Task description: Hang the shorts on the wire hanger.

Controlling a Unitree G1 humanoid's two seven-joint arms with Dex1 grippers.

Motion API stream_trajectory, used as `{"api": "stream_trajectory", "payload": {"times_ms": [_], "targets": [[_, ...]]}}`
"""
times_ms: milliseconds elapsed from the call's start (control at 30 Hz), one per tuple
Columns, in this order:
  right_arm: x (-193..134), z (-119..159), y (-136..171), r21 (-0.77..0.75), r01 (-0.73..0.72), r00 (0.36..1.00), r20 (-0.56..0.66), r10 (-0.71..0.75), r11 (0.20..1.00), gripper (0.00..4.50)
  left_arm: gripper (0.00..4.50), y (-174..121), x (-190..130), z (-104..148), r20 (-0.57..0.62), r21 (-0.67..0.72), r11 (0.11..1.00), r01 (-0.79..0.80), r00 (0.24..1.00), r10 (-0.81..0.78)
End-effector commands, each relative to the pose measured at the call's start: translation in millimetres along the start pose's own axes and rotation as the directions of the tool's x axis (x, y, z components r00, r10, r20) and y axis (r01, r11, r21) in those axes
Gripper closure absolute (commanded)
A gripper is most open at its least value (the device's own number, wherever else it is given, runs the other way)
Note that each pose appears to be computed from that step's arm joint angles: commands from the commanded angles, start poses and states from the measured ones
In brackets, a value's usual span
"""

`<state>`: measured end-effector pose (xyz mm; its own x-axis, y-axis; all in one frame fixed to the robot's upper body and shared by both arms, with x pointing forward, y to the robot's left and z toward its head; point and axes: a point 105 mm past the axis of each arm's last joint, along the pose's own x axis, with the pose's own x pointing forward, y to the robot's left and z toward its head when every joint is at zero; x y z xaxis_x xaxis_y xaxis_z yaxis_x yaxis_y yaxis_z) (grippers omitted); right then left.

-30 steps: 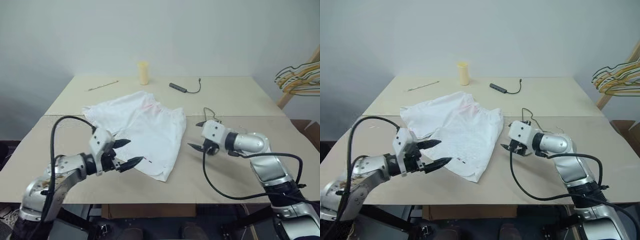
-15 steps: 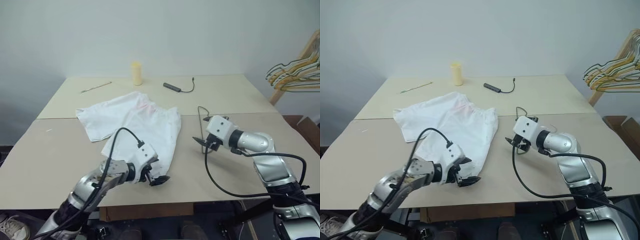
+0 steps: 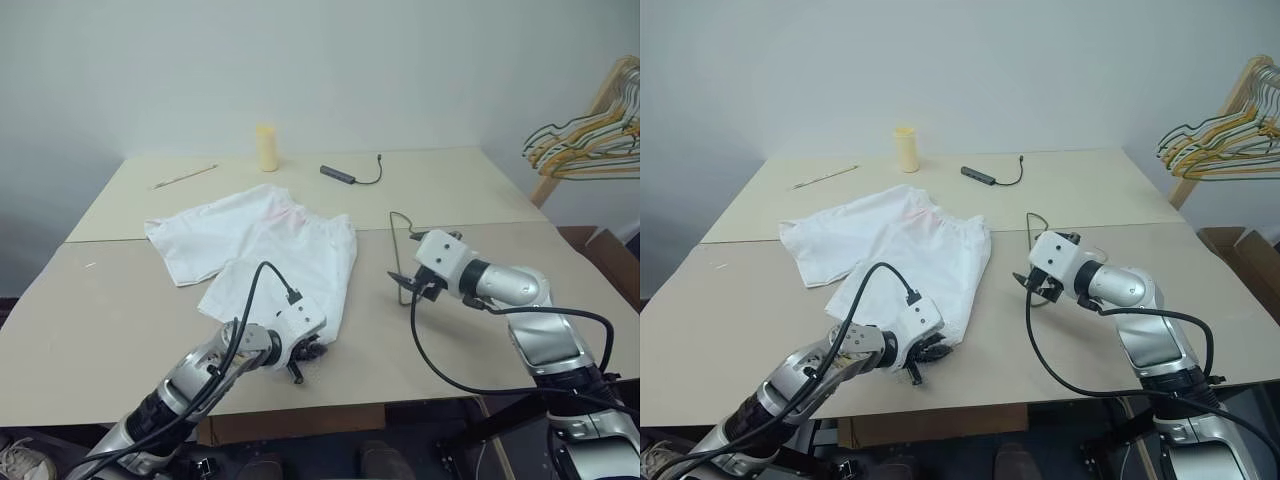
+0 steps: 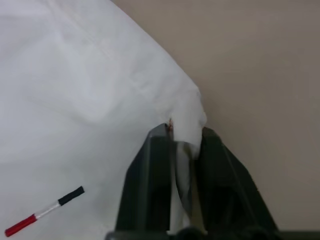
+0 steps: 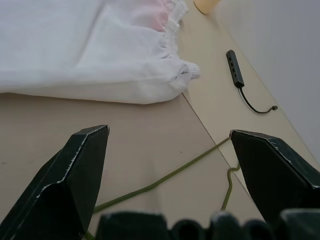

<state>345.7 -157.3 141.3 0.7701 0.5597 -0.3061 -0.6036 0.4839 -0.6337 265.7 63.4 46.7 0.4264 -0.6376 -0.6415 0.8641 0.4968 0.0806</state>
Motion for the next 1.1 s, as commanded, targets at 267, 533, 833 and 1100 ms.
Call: {"api": "stream_trajectory", "payload": {"times_ms": [267,533,833,1100], "targets": [[31.6,-1.9,-6.8,-0.335,-0.046,0.999,-0.004,0.047,0.941,0.0,4.46,-1.8,-62.9,-5.3,0.018,0.181,0.979,0.096,0.995,-0.101],[77.2,16.7,17.3,-0.58,-0.151,0.969,0.075,0.237,0.801,0.0,4.46,-5.6,-115.4,-28.5,-0.05,0.274,0.954,0.117,0.993,-0.108],[108.1,32.1,32.6,-0.76,-0.195,0.938,0.039,0.343,0.62,0.0,4.46,-9.2,-138.8,-42.2,-0.093,0.293,0.948,0.126,0.99,-0.103],[120.4,36.3,39.1,-0.881,-0.193,0.929,-0.023,0.37,0.431,0.0,4.46,-8.9,-142.4,-46.4,-0.109,0.309,0.94,0.145,0.987,-0.117]]}}
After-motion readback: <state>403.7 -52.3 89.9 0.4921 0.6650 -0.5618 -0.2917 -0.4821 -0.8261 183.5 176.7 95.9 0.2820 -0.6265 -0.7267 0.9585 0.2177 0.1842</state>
